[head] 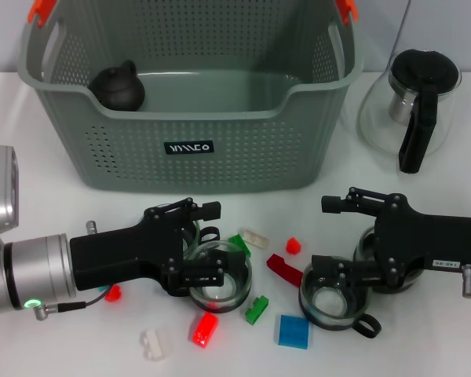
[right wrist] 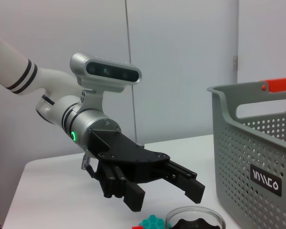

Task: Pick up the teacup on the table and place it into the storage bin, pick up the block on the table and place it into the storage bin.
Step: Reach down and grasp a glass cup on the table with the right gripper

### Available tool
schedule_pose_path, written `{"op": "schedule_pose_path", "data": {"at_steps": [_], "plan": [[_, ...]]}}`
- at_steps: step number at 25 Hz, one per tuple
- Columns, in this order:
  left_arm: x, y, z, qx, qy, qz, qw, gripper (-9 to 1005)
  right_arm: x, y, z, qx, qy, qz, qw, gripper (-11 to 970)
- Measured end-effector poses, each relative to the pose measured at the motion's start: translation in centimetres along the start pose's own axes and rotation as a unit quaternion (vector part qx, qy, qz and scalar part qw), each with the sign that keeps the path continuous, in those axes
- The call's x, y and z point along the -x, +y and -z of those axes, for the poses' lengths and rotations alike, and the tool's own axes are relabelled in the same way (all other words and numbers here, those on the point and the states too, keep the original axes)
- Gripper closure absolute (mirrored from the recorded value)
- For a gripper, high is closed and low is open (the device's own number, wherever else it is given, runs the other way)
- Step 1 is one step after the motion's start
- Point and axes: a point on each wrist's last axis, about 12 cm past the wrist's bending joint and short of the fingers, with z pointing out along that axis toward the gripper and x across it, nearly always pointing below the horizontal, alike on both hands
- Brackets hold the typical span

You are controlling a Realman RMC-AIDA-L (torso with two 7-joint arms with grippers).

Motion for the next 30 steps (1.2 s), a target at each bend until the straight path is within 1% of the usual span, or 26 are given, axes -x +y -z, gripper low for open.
{"op": "schedule_pose_path", "data": {"at_steps": [12,15,17,20,24,27,30], "plan": [[0.0,0.0,0.0,-0.001,-0.001,0.003,1.0,65,0.1,0.0,0.0,0.003,-0.002,0.001,1.0,43],[0.1,0.0,0.1,0.0,-0.003,0.002,1.0,65,0.1,0.0,0.4,0.002,-0.001,0.002,1.0,43],[0.1,0.0,0.2,0.0,-0.003,0.002,1.0,66,0.1,-0.1,1.1,0.003,0.002,0.005,1.0,43],[0.1,0.1,0.2,0.002,-0.002,0.003,1.0,66,0.5,-0.2,2.8,0.012,0.003,0.011,1.0,43],[-0.1,0.0,0.3,0.005,-0.003,0.005,1.0,67,1.2,-0.1,5.3,0.04,0.011,-0.002,0.999,44],[-0.1,0.0,0.3,0.006,-0.004,0.006,1.0,68,1.7,-0.3,6.7,0.056,0.053,-0.025,0.997,44],[-0.2,-0.1,0.1,0.01,-0.007,0.008,1.0,69,2.2,-0.7,7.6,0.062,0.113,-0.043,0.991,44]]}}
